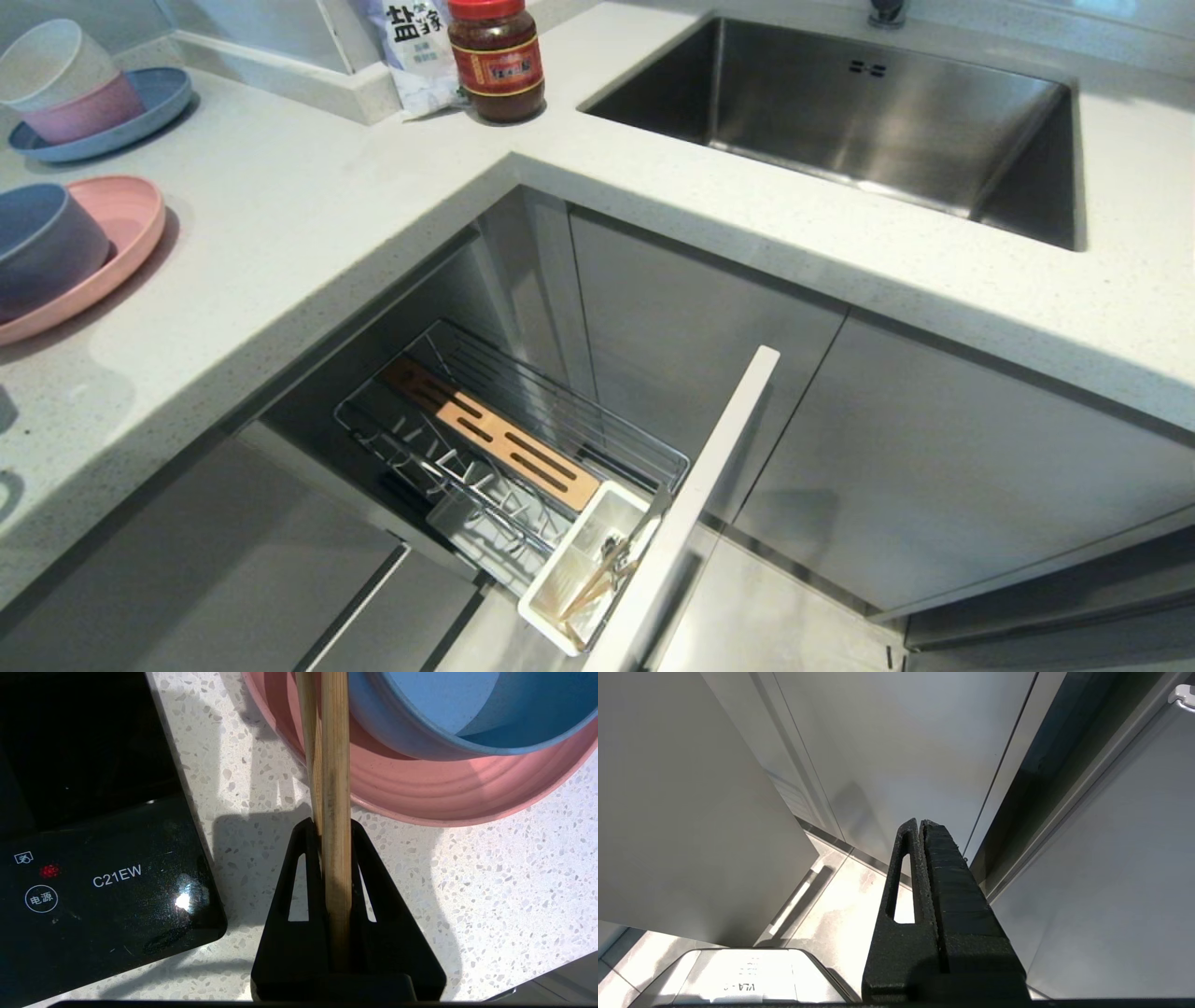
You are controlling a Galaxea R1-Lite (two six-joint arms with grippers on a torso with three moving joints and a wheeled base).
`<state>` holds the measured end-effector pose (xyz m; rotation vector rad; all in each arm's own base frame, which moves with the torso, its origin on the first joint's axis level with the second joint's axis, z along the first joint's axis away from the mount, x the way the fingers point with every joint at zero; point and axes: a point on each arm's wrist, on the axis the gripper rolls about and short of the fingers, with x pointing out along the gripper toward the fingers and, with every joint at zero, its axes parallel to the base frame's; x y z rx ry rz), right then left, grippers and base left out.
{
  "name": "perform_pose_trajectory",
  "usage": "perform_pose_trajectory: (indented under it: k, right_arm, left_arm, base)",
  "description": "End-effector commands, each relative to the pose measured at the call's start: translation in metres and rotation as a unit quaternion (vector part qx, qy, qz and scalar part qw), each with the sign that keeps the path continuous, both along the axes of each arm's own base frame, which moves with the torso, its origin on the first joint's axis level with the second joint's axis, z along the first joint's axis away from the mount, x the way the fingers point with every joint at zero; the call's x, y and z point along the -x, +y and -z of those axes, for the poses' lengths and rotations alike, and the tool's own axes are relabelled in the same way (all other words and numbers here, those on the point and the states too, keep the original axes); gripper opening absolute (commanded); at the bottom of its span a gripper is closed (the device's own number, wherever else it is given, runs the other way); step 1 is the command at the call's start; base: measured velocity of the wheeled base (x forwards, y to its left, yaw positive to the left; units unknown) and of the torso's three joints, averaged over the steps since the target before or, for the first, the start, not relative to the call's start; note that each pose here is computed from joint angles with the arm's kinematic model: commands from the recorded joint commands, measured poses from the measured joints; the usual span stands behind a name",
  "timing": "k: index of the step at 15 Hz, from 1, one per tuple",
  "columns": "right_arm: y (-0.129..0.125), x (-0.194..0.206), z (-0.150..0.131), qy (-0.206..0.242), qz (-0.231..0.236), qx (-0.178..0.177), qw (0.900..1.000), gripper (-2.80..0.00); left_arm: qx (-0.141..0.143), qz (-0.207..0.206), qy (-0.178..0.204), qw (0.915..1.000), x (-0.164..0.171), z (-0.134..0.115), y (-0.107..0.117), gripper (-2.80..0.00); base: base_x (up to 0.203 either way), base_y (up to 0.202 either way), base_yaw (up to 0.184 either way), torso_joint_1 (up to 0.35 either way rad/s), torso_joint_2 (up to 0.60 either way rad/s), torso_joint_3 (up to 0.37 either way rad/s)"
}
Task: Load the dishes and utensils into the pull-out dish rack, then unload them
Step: Take the chopsticks out of the cupboard
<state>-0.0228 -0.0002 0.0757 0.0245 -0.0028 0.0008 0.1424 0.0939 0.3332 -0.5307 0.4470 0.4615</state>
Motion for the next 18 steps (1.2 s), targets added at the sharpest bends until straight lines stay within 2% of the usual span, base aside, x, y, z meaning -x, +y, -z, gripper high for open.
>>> perform_pose_trajectory:
  k: [1,9,10,18]
  right_arm:
    - [0.0000,0.0002,0.0004,-0.002,0.000,0.000,1.000,-2.80]
    - [0.0000,0.0002,0.0005,-0.001,0.000,0.000,1.000,-2.80]
    - [0.0000,0.0002,0.0005,-0.001,0.000,0.000,1.000,-2.80]
    - [0.0000,0.0002,0.0004,-0.002,0.000,0.000,1.000,-2.80]
  left_arm:
    - [0.004,-0.001,0.004,1.0000,0.0003,0.0017,0.0002,-2.80]
    - [0.006,-0.001,0.008,1.0000,-0.0003,0.0035,0.0007,-2.80]
    - [0.006,-0.001,0.008,1.0000,-0.0003,0.0035,0.0006,0.00]
    - [0.003,-0.003,0.003,1.0000,0.0017,0.0016,-0.0001,0.00]
  base:
    - [0.000,0.000,0.000,0.000,0.00,0.000]
    - [0.000,0.000,0.000,0.000,0.00,0.000]
    - [0.000,0.000,0.000,0.000,0.00,0.000]
    - [0.000,0.000,0.000,0.000,0.00,0.000]
